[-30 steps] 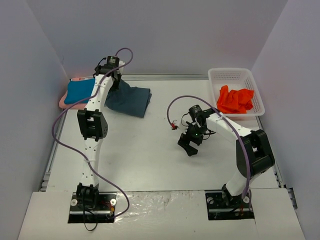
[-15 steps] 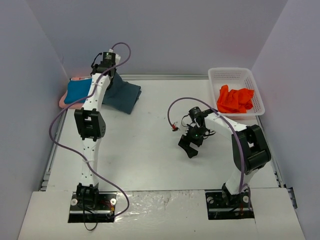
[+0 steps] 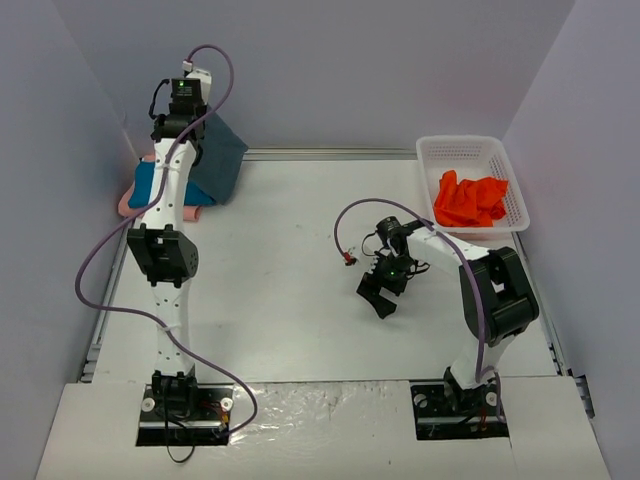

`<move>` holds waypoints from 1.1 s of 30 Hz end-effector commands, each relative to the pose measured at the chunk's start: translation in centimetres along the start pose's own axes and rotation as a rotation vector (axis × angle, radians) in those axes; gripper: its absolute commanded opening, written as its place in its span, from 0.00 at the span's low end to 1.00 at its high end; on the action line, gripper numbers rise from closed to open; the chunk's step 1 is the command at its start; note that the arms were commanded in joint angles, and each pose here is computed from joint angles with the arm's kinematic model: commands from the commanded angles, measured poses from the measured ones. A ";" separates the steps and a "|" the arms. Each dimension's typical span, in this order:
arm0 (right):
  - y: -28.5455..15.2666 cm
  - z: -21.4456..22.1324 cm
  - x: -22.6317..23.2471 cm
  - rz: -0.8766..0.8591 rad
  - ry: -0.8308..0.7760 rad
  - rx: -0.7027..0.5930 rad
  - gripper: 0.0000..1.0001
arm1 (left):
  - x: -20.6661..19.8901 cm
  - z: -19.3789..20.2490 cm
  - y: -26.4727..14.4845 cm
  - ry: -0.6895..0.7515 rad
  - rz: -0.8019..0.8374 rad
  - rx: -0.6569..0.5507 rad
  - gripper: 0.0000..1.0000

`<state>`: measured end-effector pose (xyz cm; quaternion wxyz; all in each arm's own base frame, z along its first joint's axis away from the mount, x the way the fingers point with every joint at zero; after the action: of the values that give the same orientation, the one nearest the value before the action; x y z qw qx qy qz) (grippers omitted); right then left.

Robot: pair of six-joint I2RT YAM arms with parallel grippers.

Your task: Fold and stack the t-shirts

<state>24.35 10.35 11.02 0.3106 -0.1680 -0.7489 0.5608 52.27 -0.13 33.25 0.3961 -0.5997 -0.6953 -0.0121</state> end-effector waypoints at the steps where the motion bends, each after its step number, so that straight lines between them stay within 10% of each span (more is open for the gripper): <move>1: 0.6 1.1 0.0 -0.002 0.037 0.066 1.00 | 4.7 -2.4 -4.2 -0.070 -0.121 -0.117 0.02; 33: 2.7 2.1 -1.5 -0.005 0.126 0.169 1.00 | 10.5 6.5 4.0 0.087 -0.236 0.088 0.02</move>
<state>25.03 10.38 10.88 0.3306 -0.1870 -0.7280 0.5707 52.12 12.82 30.81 0.4640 -0.5056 -0.7273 -0.0104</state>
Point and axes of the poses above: each gripper's point midway between its finger pads, its own y axis out along the fingers, its own x axis along the line the jaws close on, z = x × y, the point moved 10 cm from there along -y, back along the fingers, and after that the axes turned 15 degrees about y, right-handed, at the moved point
